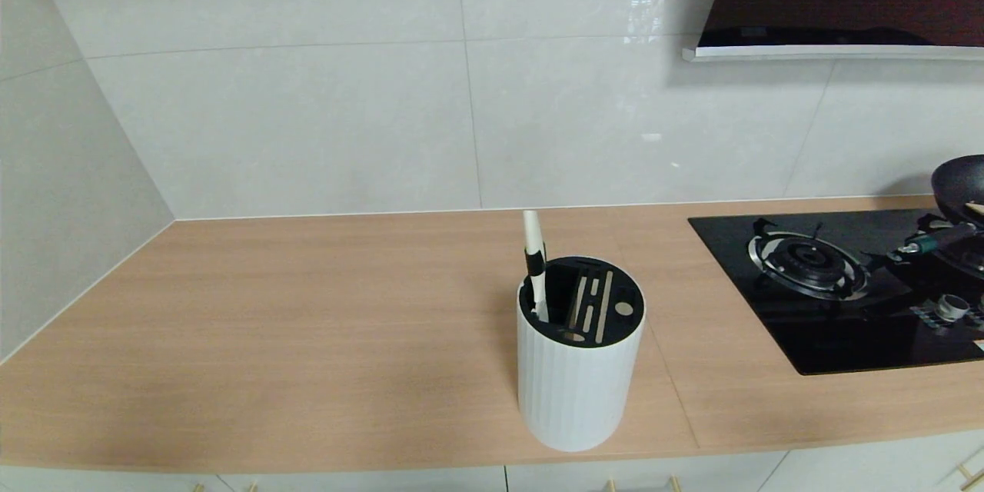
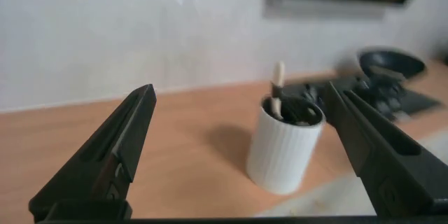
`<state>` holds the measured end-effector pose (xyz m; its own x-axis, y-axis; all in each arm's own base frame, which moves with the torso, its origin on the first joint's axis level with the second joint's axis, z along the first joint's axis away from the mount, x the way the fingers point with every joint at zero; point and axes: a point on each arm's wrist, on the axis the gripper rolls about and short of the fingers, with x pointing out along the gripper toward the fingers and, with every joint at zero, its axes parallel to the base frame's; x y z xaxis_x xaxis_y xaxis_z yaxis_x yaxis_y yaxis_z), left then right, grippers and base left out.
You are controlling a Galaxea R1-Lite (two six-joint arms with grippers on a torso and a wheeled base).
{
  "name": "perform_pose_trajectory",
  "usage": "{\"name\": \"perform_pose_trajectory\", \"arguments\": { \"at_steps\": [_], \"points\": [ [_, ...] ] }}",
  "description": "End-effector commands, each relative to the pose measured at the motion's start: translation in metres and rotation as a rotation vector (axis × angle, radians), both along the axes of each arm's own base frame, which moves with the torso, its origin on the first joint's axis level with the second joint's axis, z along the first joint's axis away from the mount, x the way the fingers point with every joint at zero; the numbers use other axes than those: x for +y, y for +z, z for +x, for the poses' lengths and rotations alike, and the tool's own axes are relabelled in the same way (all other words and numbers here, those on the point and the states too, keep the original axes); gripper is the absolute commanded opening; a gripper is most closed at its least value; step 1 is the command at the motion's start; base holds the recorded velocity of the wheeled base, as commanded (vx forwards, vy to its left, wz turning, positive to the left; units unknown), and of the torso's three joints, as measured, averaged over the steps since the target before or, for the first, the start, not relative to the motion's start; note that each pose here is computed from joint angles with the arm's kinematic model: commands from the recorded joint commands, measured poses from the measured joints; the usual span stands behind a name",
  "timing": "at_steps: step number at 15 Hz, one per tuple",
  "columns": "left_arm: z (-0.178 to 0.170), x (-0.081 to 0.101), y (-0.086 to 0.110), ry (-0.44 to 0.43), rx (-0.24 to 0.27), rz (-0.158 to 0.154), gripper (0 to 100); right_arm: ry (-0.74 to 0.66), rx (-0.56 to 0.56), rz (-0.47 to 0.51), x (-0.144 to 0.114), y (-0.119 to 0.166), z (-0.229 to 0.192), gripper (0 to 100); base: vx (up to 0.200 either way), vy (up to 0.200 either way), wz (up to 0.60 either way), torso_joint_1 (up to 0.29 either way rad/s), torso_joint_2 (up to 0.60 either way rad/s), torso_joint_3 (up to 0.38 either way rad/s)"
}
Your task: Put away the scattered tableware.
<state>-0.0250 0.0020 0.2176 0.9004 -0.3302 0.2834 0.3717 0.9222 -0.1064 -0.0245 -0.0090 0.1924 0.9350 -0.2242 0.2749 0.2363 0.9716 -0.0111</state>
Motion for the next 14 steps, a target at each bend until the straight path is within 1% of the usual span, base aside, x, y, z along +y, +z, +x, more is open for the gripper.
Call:
{"name": "perform_pose_trajectory", "arguments": {
  "at_steps": [1, 2, 3, 4, 5, 6, 7, 8, 9, 10, 11, 12, 13, 14],
  "points": [
    [-0.038, 0.001, -0.022, 0.101, -0.083, -0.011, 100, -0.061, -0.115, -0.022, 0.003, -0.018, -0.047, 100, 0.000, 0.000, 0.00, 0.000, 0.00, 0.000],
    [-0.038, -0.001, -0.027, 0.134, -0.059, -0.007, 100, -0.064, -0.104, -0.021, 0.003, -0.020, -0.046, 100, 0.000, 0.000, 0.00, 0.000, 0.00, 0.000],
    [-0.044, -0.005, -0.041, 0.170, -0.078, 0.000, 100, -0.085, -0.119, -0.008, 0.003, -0.018, -0.047, 100, 0.000, 0.000, 0.00, 0.000, 0.00, 0.000],
    [-0.038, -0.006, -0.056, 0.176, -0.038, 0.014, 100, -0.087, -0.105, -0.006, 0.003, -0.022, -0.044, 100, 0.000, 0.000, 0.00, 0.000, 0.00, 0.000],
    [-0.027, -0.005, -0.073, 0.207, 0.021, 0.011, 100, -0.090, -0.055, -0.006, 0.002, -0.035, -0.035, 100, 0.000, 0.000, 0.00, 0.000, 0.00, 0.000],
    [-0.014, -0.004, -0.093, 0.253, 0.077, 0.008, 100, -0.096, -0.008, 0.008, 0.002, -0.053, -0.023, 100, 0.000, 0.000, 0.00, 0.000, 0.00, 0.000],
    [-0.003, -0.004, -0.118, 0.261, 0.141, 0.038, 100, -0.093, 0.028, 0.019, 0.002, -0.077, -0.010, 100, 0.000, 0.000, 0.00, 0.000, 0.00, 0.000],
    [0.002, -0.004, -0.133, 0.271, 0.188, 0.080, 100, -0.086, 0.037, 0.019, 0.002, -0.092, -0.002, 100, 0.000, 0.000, 0.00, 0.000, 0.00, 0.000],
    [0.001, -0.004, -0.135, 0.273, 0.224, 0.083, 100, -0.068, 0.064, 0.033, 0.003, -0.094, -0.002, 100, 0.000, 0.000, 0.00, 0.000, 0.00, 0.000],
    [0.001, -0.004, -0.135, 0.273, 0.224, 0.083, 100, -0.060, 0.075, 0.041, 0.003, -0.096, -0.001, 100, 0.000, 0.000, 0.00, 0.000, 0.00, 0.000],
    [0.002, -0.004, -0.135, 0.284, 0.211, 0.140, 100, -0.024, 0.147, 0.046, 0.003, -0.104, 0.000, 100, 0.000, 0.000, 0.00, 0.000, 0.00, 0.000],
    [0.002, -0.004, -0.136, 0.297, 0.209, 0.169, 100, -0.011, 0.187, 0.045, 0.004, -0.108, 0.001, 100, 0.000, 0.000, 0.00, 0.000, 0.00, 0.000],
    [0.002, -0.002, -0.138, 0.376, 0.223, 0.203, 100, 0.000, 0.222, 0.052, 0.004, -0.111, 0.001, 100, 0.000, 0.000, 0.00, 0.000, 0.00, 0.000],
    [0.002, -0.001, -0.142, 0.411, 0.264, 0.225, 100, 0.011, 0.217, 0.067, 0.004, -0.111, 0.001, 100, 0.000, 0.000, 0.00, 0.000, 0.00, 0.000]
  ]
}}
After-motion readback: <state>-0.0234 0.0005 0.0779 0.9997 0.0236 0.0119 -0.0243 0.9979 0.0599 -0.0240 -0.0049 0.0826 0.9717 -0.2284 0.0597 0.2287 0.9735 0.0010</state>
